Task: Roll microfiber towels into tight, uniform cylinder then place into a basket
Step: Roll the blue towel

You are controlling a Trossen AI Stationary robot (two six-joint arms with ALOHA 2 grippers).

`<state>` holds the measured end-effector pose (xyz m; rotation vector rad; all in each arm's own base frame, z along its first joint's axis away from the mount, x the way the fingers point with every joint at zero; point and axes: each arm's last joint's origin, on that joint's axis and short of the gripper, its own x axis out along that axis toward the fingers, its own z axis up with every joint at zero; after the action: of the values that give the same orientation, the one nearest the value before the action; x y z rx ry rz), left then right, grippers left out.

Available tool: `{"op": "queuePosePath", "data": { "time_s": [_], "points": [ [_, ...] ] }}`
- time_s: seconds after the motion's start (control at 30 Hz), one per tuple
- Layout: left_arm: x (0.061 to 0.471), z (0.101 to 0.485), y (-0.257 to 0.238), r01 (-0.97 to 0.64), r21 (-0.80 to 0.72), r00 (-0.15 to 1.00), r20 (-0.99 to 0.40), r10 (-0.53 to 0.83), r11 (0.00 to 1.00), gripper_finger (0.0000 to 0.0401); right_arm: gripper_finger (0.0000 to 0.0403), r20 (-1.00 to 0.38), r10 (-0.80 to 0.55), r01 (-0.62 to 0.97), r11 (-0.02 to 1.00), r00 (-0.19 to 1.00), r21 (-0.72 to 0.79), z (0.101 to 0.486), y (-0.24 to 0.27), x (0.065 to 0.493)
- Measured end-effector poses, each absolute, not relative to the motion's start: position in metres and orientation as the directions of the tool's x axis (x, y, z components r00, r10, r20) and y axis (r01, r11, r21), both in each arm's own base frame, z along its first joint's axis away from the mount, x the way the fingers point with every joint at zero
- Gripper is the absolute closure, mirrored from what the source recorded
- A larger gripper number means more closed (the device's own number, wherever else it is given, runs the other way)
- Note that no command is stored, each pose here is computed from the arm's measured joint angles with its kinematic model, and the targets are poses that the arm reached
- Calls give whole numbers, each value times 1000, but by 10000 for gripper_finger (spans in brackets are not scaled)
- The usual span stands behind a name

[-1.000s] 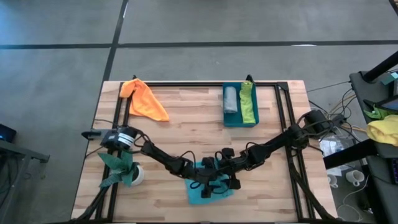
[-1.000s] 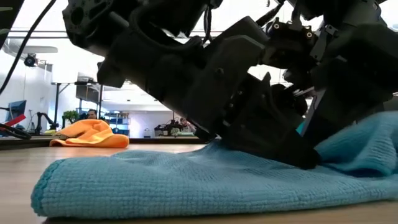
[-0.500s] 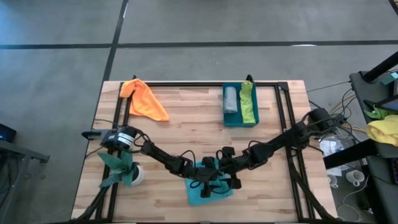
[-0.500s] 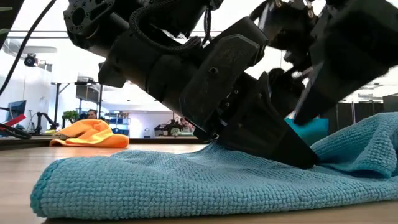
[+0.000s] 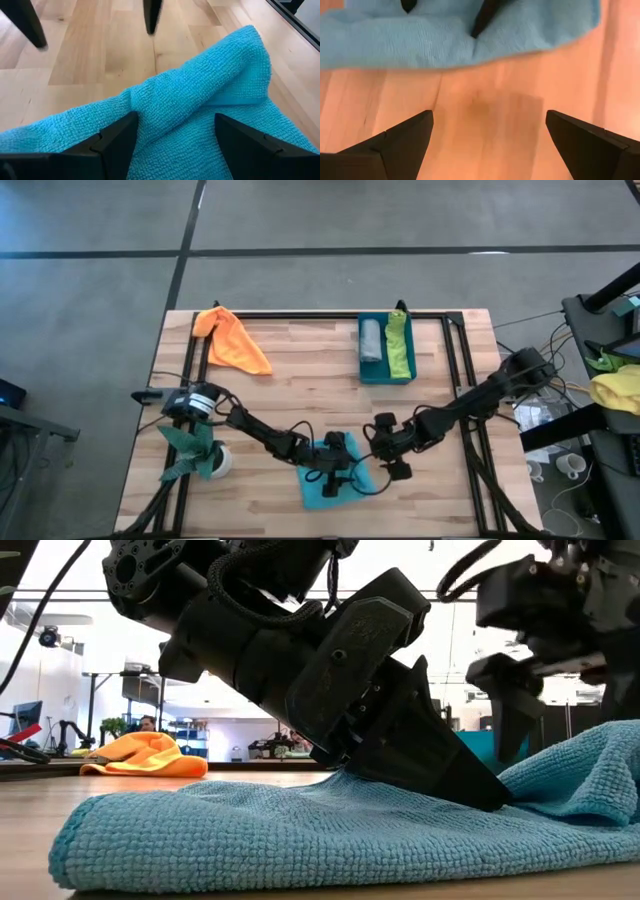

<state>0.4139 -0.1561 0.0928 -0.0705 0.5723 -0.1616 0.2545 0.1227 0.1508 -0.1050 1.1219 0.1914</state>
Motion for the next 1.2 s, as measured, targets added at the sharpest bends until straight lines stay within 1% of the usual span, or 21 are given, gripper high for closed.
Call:
{"op": "queuePosePath", "data": {
  "time_s": [0.1,0.27,0.33,0.43,0.53,0.63,0.77,0.83,0.9,1.0,1.13,1.2],
  "points": [
    [414,93,-156,133,-112,830,-531,-172,985,150,19,-891,109,-200,980,440,21,147,124,259],
    [414,97,-156,148,-91,831,-529,-174,985,150,19,-897,104,-196,980,430,19,143,125,260],
    [414,99,-156,152,-86,833,-526,-174,985,150,19,-895,114,-182,983,431,37,146,125,260],
    [414,101,-154,150,-83,831,-529,-171,985,150,19,-866,153,-163,983,477,84,161,131,264],
    [414,101,-153,147,-78,833,-528,-166,986,150,19,-852,177,-129,983,492,130,168,141,264],
    [414,101,-152,145,-77,832,-529,-164,986,150,19,-851,174,-41,983,495,177,169,155,266],
    [414,101,-152,142,-75,834,-528,-160,987,150,19,-863,126,166,958,490,234,178,174,271],
    [414,101,-152,141,-72,835,-527,-158,987,150,19,-890,81,300,924,449,236,181,181,276],
    [415,102,-152,141,-72,836,-526,-157,987,150,19,-907,62,402,882,417,246,182,188,286],
    [415,102,-152,140,-71,837,-525,-157,988,150,19,-949,16,540,819,315,193,179,199,302],
    [415,102,-152,140,-71,838,-523,-156,988,150,35,-992,-19,630,774,128,67,172,212,318],
    [415,102,-152,139,-71,838,-523,-156,988,150,52,-998,9,642,765,66,49,170,219,324]
  ]
}}
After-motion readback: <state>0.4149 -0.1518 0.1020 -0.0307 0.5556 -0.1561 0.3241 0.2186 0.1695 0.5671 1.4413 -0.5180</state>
